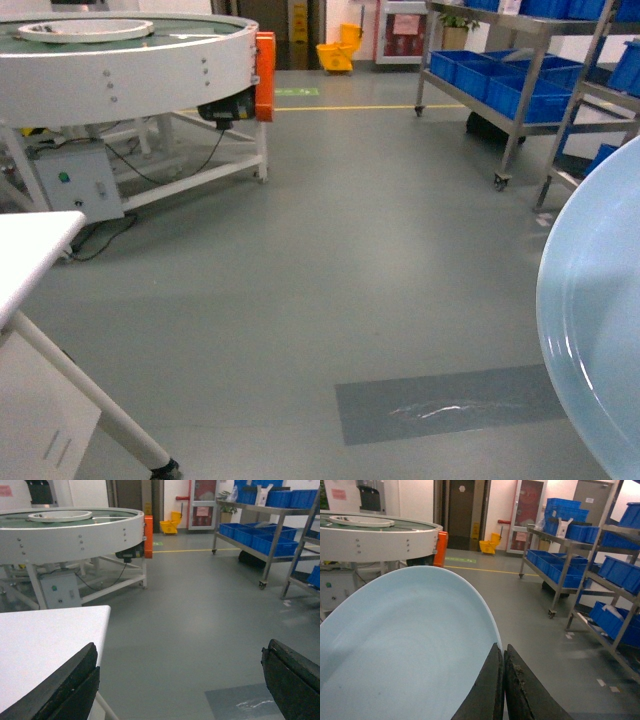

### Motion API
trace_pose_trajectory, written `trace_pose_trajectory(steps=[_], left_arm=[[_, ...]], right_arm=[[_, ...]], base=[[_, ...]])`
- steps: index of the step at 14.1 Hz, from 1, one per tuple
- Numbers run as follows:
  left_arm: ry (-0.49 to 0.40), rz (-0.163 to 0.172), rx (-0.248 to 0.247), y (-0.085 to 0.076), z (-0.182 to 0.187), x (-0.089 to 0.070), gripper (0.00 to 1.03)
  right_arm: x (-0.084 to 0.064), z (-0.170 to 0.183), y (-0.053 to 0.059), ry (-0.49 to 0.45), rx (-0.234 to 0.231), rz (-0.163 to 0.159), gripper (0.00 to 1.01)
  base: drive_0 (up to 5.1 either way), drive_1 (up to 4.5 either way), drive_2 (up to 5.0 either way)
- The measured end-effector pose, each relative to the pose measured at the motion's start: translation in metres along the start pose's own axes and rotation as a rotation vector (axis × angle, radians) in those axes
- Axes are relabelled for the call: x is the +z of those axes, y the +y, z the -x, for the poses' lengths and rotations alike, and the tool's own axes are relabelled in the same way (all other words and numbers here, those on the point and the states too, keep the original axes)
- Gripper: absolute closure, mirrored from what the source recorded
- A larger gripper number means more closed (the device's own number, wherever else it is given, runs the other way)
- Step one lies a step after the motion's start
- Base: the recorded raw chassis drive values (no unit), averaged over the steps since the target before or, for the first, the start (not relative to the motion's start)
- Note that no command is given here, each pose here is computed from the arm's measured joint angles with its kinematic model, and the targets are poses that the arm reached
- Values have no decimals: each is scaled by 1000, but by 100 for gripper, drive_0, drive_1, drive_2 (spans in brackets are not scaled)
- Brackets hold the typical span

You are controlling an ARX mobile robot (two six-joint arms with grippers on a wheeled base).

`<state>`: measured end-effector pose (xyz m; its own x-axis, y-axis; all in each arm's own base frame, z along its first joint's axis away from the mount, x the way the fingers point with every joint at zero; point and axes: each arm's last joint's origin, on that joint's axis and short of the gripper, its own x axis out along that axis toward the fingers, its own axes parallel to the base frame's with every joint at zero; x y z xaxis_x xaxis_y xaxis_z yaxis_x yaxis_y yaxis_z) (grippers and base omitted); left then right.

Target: Place blue tray on left shelf second layer neatly

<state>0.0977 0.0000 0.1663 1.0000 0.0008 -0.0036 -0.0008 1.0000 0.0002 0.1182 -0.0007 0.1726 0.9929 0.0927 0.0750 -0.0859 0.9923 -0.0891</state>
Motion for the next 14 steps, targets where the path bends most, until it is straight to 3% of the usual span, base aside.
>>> trace_pose_trajectory(steps=[10,14], left_arm=[[1,0,-3,0,0,0,5],[0,0,-2,0,0,0,5]], right_arm=[[0,0,0,0,-1,0,99],[0,0,0,0,-1,0,99]], base=[[-162,269,-593],[24,456,-407]])
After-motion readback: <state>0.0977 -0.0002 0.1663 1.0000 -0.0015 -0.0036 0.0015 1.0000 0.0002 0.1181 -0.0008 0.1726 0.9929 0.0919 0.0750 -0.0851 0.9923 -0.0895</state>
